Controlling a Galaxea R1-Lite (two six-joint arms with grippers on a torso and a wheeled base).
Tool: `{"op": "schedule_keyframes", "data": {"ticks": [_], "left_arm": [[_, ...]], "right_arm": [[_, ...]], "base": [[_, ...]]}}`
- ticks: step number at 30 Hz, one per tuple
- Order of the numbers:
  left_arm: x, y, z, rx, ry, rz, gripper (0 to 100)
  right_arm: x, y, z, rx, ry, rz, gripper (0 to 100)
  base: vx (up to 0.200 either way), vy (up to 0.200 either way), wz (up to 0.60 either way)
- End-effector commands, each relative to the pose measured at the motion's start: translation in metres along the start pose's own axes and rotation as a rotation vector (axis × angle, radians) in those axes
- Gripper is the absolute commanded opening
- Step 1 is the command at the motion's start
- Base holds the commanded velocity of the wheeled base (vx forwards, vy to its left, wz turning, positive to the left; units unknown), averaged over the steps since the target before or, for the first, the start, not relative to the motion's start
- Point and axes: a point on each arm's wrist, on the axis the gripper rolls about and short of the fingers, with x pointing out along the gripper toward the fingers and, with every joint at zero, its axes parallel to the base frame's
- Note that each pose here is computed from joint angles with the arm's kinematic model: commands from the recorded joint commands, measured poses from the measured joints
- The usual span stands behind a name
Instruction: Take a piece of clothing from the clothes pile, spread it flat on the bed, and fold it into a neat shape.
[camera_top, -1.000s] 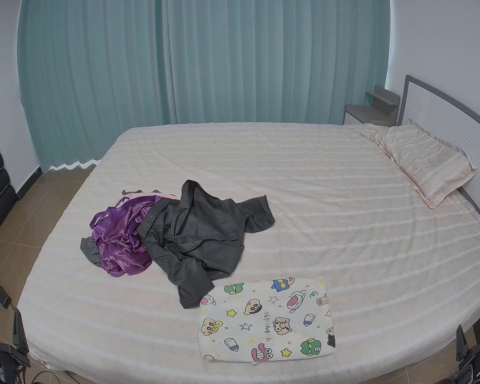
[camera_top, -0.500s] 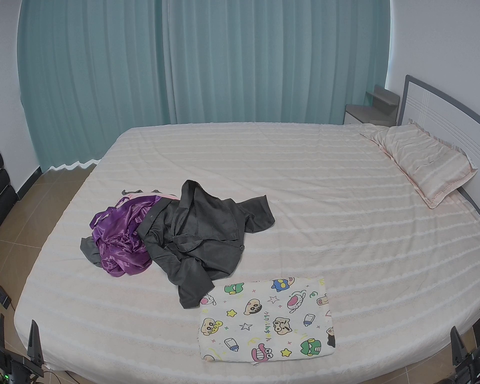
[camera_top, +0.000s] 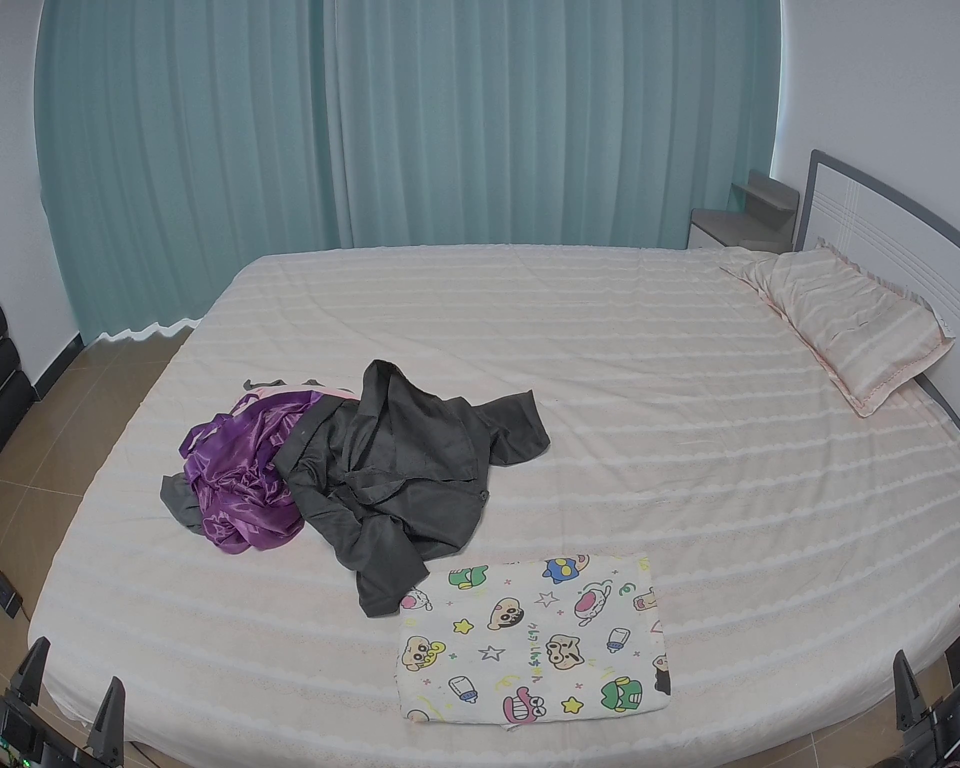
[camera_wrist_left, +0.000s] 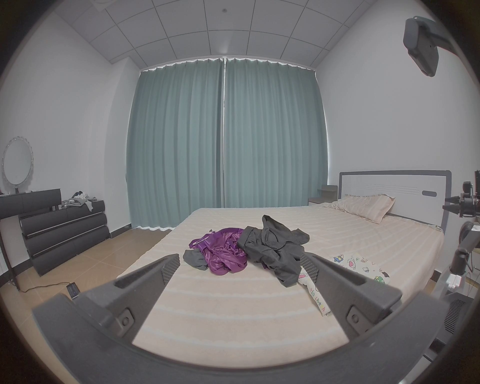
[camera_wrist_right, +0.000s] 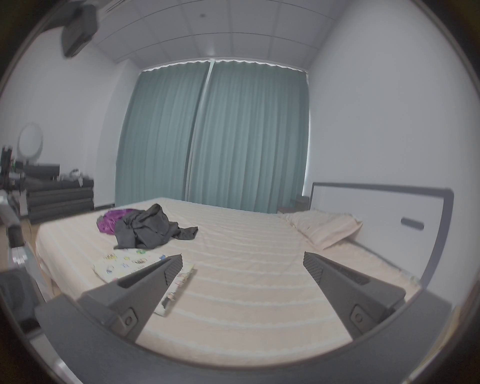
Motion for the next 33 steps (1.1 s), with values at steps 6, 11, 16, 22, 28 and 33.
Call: {"op": "schedule_keyframes", "data": {"ticks": [6,11,16,22,28,33], "left_arm": [[0.0003,0.0000,-0.0047,-0.021,0.005,0.000,100],[0.0003,0.0000,-0.0045,-0.021,0.003,0.000,100],[0.0003,0.0000,-0.0045,-0.013,0.003,0.002,100],[0.0003,0.0000,-0.0045,-0.010,0.003,0.000,100],[0.0003,0.0000,-0.0045,-0.007,0.003,-0.001,100],[0.0003,0.0000,-0.0045,-0.007,0.003,-0.001,100]], "right_arm": [[-0.0029,0.0003,-0.0021,0.260,0.051,-0.001,100],[0.0002,-0.0039,-0.0031,0.238,-0.010,-0.197,100],[0.0008,-0.0051,-0.0041,0.074,0.002,-0.264,100],[0.0020,0.0005,-0.0074,0.186,0.002,-0.036,100],[0.0012,0.0013,-0.0102,0.172,0.048,-0.022,100],[0.0013,0.0015,-0.0105,0.175,0.043,-0.011,100]], "base": [[0.000,0.000,0.00],[0.000,0.000,0.00],[0.000,0.000,0.00],[0.000,0.000,0.00],[0.000,0.000,0.00],[0.000,0.000,0.00]]}}
